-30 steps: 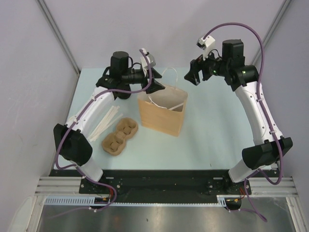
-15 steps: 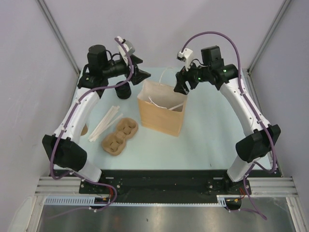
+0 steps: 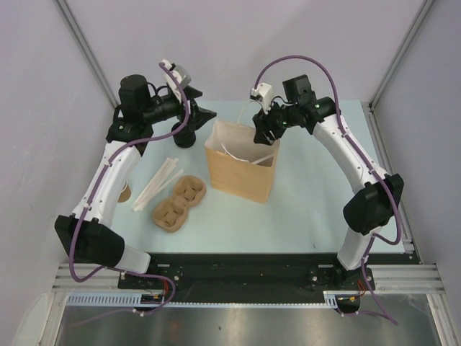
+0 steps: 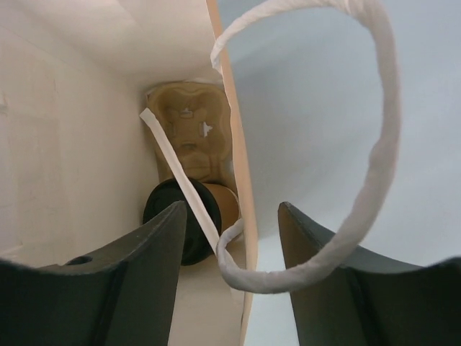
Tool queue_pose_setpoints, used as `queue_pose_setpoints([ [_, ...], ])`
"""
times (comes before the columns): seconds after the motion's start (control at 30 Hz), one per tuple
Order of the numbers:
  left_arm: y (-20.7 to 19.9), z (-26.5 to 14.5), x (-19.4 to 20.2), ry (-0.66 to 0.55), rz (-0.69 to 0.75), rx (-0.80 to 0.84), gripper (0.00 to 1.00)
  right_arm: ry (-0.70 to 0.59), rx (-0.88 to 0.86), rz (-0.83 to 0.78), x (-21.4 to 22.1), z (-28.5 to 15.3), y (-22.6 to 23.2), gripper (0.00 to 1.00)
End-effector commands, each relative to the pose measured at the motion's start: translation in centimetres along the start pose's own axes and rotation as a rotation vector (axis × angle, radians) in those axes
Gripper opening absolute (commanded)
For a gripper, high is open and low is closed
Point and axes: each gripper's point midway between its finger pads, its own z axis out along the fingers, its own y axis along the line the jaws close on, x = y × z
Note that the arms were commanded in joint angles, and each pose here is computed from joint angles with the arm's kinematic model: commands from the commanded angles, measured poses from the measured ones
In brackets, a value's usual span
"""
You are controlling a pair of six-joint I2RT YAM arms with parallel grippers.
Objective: Pack the takeout coffee
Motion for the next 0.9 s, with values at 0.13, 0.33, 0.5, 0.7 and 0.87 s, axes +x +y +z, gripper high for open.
queue_pose_setpoints([
  [0.13, -0.2, -0.8, -1.2, -0.03, 0.025, -0.029, 0.87, -0.008, -0.004, -0.006, -0.9, 0.0, 0.2, 0.43],
  [0.33, 0.1, -0.6, -0.7, -0.02, 0.01, -0.036, 0.87, -0.001, 0.01, -0.004, -0.8, 0.0, -0.1, 0.24],
  [0.5, 0.4, -0.5, -0.6, -0.022, 0.005, -0.041, 0.88, -0.011, 0.061, 0.037, -1.0, -0.6, -1.9, 0.0],
  [0.7, 0.7, -0.4, -0.3, -0.015, -0.002, -0.049, 0.87, -0.076, 0.159, 0.135, -2.1, -1.7, -5.7, 0.0],
  [0.87, 1.4, -0.5, 0.2, -0.001, -0.011, -0.068, 0.88, -0.132, 0.234, 0.176, -3.2, -2.6, -8.9, 0.0],
])
